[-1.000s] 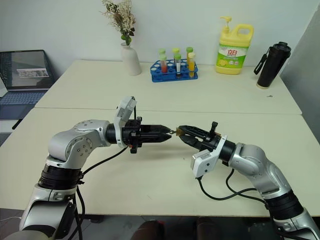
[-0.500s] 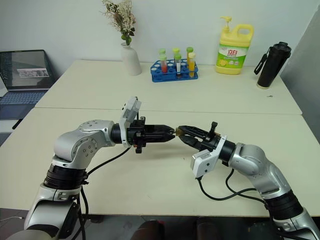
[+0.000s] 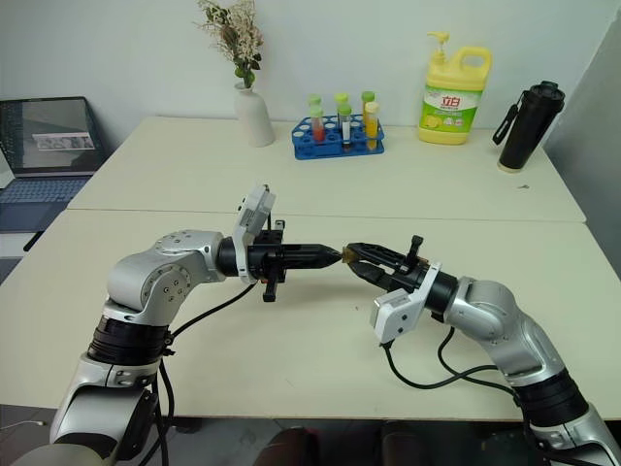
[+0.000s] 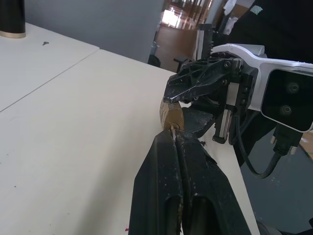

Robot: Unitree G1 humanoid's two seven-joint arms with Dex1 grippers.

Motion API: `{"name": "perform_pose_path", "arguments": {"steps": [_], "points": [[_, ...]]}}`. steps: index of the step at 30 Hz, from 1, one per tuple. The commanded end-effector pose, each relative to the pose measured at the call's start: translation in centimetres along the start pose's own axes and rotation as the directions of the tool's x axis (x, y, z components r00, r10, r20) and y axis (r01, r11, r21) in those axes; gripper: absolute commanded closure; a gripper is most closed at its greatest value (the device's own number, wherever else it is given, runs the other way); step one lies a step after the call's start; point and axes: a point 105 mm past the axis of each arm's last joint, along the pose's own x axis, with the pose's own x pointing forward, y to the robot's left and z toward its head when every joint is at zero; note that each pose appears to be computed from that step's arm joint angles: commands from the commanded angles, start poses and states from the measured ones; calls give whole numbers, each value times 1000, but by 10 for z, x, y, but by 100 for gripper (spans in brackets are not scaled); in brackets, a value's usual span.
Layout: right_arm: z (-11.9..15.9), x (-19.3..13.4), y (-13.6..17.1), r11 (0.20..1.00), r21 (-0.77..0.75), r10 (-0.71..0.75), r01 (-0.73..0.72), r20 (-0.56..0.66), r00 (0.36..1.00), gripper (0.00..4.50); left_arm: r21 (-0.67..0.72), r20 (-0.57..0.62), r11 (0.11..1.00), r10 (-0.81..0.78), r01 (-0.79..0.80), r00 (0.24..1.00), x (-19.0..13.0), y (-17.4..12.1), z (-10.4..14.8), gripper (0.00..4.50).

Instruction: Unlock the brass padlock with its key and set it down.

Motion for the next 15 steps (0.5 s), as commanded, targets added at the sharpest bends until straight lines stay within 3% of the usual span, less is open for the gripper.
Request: {"name": "perform_pose_path", "arguments": {"steps": [1,4,15], "points": [[10,-1,-13,999,-23,-40,41,39,998,356,67,0,998,-13,13,1000,2,-3,8,450],[10,-1,-13,999,-21,-39,40,39,998,356,96,-14,995,-16,17,1000,2,-4,7,450],[9,0,-15,998,24,-57,56,30,998,356,422,-79,906,-7,40,997,5,-6,2,450]]}}
